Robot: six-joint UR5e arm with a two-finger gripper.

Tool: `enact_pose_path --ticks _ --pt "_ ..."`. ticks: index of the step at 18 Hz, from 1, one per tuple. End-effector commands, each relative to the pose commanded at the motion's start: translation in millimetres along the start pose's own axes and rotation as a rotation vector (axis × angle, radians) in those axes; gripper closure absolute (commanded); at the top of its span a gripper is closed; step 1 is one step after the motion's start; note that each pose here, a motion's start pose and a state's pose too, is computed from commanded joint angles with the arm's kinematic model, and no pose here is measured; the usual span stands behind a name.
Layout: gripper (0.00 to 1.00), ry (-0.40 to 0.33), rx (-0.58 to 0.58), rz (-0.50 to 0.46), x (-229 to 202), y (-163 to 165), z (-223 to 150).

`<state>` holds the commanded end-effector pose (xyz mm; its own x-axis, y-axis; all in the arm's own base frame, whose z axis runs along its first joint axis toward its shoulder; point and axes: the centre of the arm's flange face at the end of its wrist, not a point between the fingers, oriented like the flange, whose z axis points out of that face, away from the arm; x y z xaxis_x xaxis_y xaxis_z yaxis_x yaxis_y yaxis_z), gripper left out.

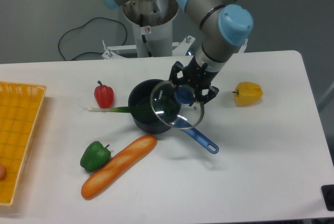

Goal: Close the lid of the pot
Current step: 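Carry the glass lid over the dark blue saucepan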

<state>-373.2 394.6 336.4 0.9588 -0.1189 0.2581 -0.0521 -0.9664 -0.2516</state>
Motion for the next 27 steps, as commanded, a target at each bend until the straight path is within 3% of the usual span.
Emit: enact_pose_path --ticks 8,18,21,27 --pt "0.73 0.032 -0.02 0.016 22 4 22" --pt "0.73 0.017 -0.069 0.044 32 -1 29" --pt "0.73 -0.033 -0.049 0.073 34 -4 38" --pt "0.73 -0.052 -0.04 0.08 35 -6 36"
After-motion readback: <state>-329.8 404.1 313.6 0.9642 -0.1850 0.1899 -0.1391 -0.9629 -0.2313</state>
